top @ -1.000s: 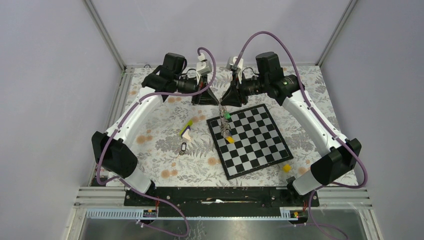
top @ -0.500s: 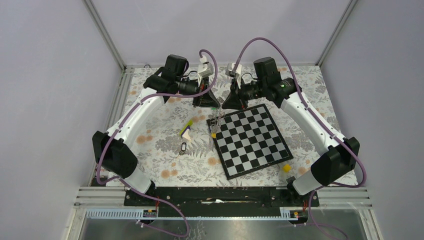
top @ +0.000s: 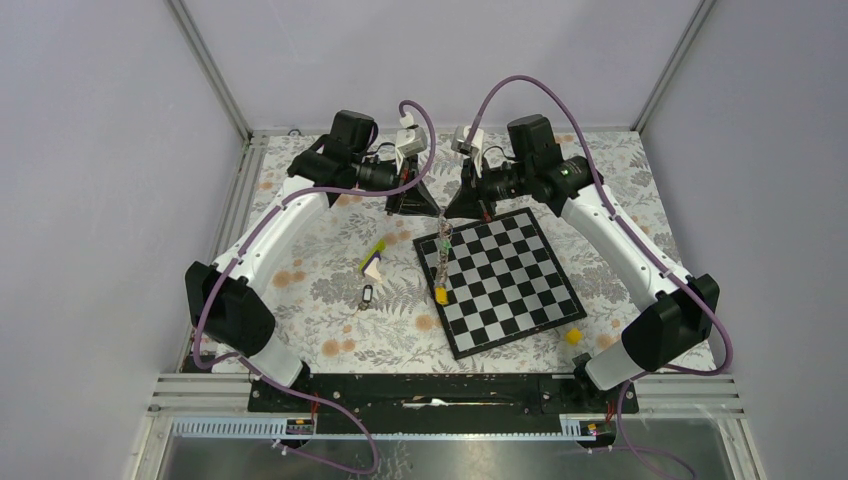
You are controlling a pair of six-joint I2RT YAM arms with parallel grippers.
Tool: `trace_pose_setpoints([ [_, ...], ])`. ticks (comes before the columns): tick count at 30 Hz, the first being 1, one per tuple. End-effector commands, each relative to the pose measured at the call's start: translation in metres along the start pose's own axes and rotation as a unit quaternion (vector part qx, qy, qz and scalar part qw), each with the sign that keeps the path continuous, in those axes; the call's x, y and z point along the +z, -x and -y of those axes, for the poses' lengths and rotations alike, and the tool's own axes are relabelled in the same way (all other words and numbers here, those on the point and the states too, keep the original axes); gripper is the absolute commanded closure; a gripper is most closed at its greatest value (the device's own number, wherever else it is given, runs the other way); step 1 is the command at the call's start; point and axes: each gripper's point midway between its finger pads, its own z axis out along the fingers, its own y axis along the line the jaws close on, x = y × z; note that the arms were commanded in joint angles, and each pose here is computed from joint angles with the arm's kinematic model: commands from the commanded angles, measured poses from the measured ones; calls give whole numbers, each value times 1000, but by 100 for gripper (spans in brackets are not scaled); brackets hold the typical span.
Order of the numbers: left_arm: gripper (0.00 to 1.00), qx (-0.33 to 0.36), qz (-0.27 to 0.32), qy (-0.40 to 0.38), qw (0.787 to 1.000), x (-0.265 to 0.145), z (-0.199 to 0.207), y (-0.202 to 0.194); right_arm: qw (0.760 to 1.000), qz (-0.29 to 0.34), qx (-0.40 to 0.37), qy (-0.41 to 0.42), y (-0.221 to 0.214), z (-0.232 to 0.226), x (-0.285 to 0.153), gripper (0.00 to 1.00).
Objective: Put the keys on the keyring
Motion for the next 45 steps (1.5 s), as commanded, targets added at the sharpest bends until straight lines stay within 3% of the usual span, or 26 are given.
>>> trace_pose_setpoints([
  [1,100,43,22,-24,999,-1,13,17,999,30,-28,12,18,-12,-6,99],
  [6,100,40,21,-27,999,0,13,16,999,30,-26,13,18,-11,-4,88],
  [16,100,36,19,-31,999,3,14,13,999,31,-22,23,18,-12,-2,80],
  [19,100,37,19,-31,999,3,14,14,999,29,-22,22,16,-12,-2,85],
  [22,100,38,19,-31,999,3,14,14,999,28,-23,23,14,-13,-2,98],
  [24,100,39,20,-31,999,2,14,15,999,29,-27,23,15,-14,-3,100],
  [25,98,40,20,-30,999,2,14,15,999,29,-29,22,17,-15,-4,100],
  [31,49,42,43,-18,998,-23,8,26,998,25,-54,1,29,-20,-19,100],
  [34,34,45,54,-7,997,-36,7,34,997,6,-62,-37,30,-14,-29,100],
  [38,28,67,62,12,996,-38,4,38,995,-31,-61,-71,24,-10,-41,100],
  [45,31,62,72,-9,995,-26,3,38,996,-28,-54,-71,25,-20,-46,100],
])
